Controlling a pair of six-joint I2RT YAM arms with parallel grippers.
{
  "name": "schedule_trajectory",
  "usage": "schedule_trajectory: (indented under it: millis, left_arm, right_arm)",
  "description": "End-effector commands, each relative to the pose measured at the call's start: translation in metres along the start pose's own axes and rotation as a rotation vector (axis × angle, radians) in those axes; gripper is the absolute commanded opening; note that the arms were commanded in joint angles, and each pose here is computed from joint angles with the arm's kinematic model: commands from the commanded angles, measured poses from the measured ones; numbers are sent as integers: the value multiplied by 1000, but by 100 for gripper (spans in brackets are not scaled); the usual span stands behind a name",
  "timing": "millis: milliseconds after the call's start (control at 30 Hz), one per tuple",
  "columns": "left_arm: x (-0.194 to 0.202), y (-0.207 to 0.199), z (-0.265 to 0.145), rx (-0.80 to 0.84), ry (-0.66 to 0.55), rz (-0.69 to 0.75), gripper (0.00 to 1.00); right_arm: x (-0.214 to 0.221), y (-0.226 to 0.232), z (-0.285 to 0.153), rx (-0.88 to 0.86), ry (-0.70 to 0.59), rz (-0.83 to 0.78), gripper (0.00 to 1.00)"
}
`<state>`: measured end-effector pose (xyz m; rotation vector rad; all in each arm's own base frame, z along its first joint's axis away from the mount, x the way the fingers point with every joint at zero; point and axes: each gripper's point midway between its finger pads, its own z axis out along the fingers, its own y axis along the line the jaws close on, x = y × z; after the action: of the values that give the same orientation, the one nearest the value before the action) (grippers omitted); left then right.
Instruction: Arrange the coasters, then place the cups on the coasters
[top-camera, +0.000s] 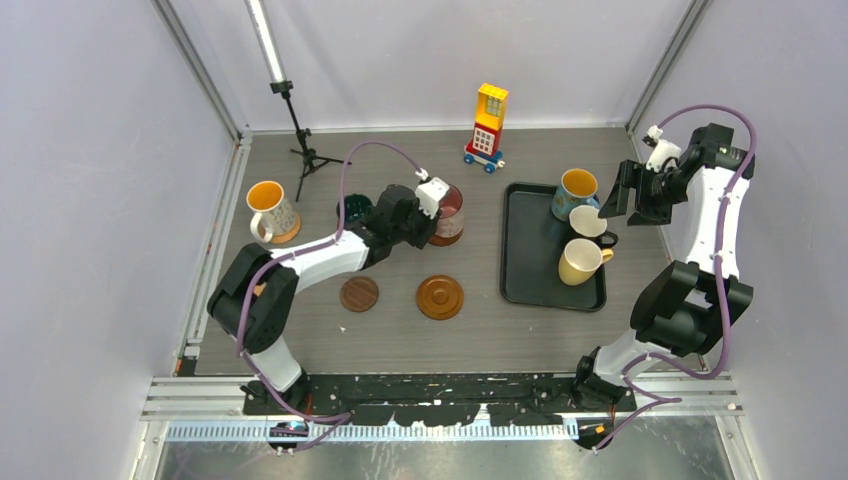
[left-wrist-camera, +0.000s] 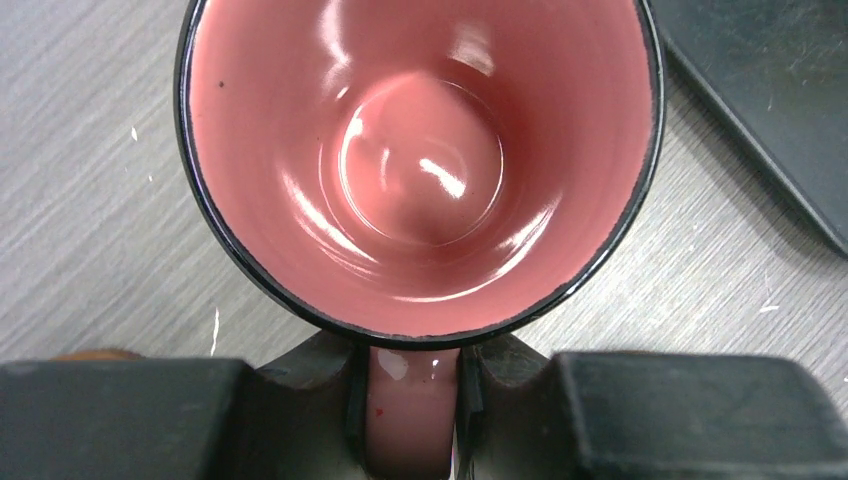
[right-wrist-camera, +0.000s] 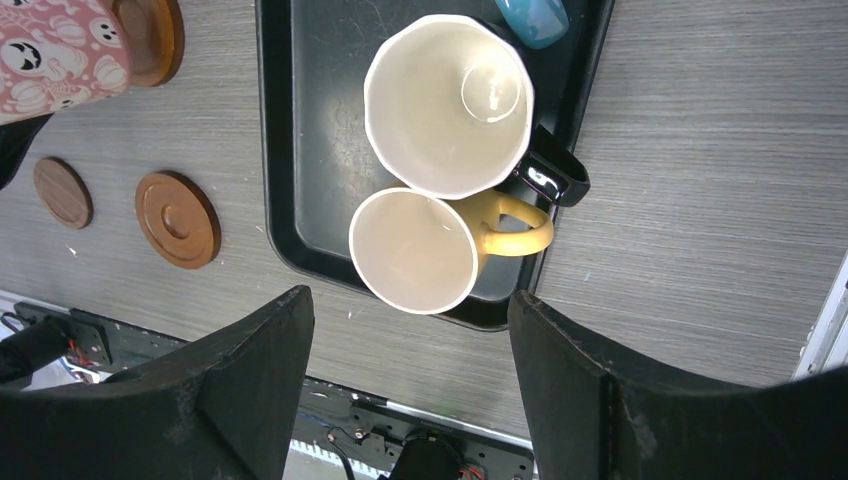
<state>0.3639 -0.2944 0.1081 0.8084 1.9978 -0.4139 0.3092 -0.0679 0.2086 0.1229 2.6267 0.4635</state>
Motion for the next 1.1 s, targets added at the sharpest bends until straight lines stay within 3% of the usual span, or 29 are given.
schedule_trajectory:
  millis: [0, 367, 967, 1067]
  left_arm:
    - [-85, 10, -3, -6, -296, 54, 0]
    - [-72, 20, 12, -43, -244, 82, 0]
    - [-46, 33, 28, -117, -129, 12, 0]
    - [-42, 29, 26, -98, -113, 1, 5]
  right_arm:
    - [-3, 4, -4, -9, -23, 6, 76]
    - [-3, 2, -3, -6, -21, 4, 76]
    - [-6, 0, -1, -8, -20, 4, 76]
    - [-6, 0, -1, -5, -20, 1, 76]
